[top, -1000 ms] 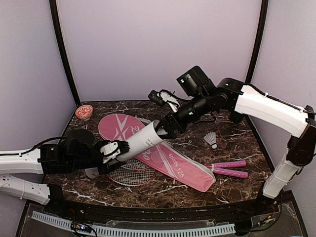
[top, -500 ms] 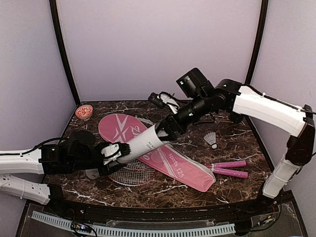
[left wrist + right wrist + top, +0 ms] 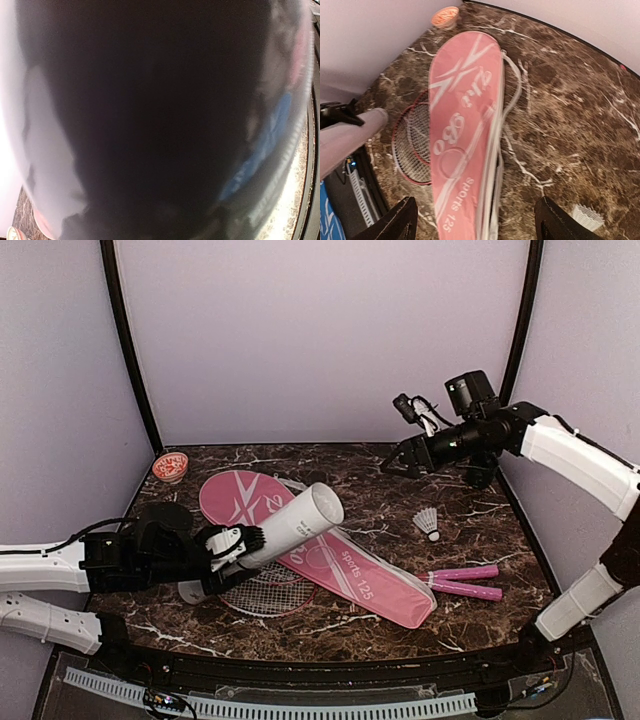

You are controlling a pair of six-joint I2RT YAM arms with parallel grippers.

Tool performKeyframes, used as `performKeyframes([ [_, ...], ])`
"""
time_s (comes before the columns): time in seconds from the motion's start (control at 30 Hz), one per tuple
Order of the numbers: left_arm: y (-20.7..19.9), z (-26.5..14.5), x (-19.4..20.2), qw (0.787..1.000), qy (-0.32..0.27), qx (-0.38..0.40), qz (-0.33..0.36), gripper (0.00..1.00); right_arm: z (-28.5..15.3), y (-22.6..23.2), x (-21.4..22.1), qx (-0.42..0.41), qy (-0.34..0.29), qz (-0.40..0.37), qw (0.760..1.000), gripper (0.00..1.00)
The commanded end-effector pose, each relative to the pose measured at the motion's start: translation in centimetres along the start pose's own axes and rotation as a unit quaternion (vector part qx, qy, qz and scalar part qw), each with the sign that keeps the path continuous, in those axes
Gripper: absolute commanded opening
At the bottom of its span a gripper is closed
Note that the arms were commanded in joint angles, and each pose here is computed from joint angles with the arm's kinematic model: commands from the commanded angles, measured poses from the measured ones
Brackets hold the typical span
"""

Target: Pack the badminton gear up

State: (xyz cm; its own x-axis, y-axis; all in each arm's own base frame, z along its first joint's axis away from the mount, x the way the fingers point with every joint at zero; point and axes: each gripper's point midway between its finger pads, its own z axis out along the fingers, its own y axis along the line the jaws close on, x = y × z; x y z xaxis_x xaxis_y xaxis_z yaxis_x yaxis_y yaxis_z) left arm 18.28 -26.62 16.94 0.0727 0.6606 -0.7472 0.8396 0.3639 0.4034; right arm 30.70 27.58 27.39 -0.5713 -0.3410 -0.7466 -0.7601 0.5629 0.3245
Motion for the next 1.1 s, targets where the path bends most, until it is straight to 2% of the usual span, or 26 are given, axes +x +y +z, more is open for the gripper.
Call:
performKeyframes([
  [0.0,0.6,-0.5,-1.9,0.999,-0.034,-0.006,-0.010,0.41,2.3,-6.7,1.9,0.105,0.036,0.016,0.994,0.81],
  [0.23,0.7,-0.7,-1.9,0.999,-0.037,-0.009,-0.014,0.41,6.1,-14.5,8.0,0.165,0.129,0.064,0.976,0.80],
  [0.47,0.6,-0.8,-1.9,0.999,-0.039,-0.010,-0.015,0.41,7.7,-17.8,10.3,0.185,0.136,0.084,0.970,0.80],
  [0.73,0.6,-0.7,-1.7,0.999,-0.036,-0.010,-0.013,0.41,8.1,-19.1,13.5,0.208,0.188,0.098,0.955,0.72],
  [1.07,0.6,-0.6,-1.7,0.999,-0.036,-0.010,-0.012,0.42,6.5,-18.4,15.0,0.222,0.204,0.108,0.947,0.53],
])
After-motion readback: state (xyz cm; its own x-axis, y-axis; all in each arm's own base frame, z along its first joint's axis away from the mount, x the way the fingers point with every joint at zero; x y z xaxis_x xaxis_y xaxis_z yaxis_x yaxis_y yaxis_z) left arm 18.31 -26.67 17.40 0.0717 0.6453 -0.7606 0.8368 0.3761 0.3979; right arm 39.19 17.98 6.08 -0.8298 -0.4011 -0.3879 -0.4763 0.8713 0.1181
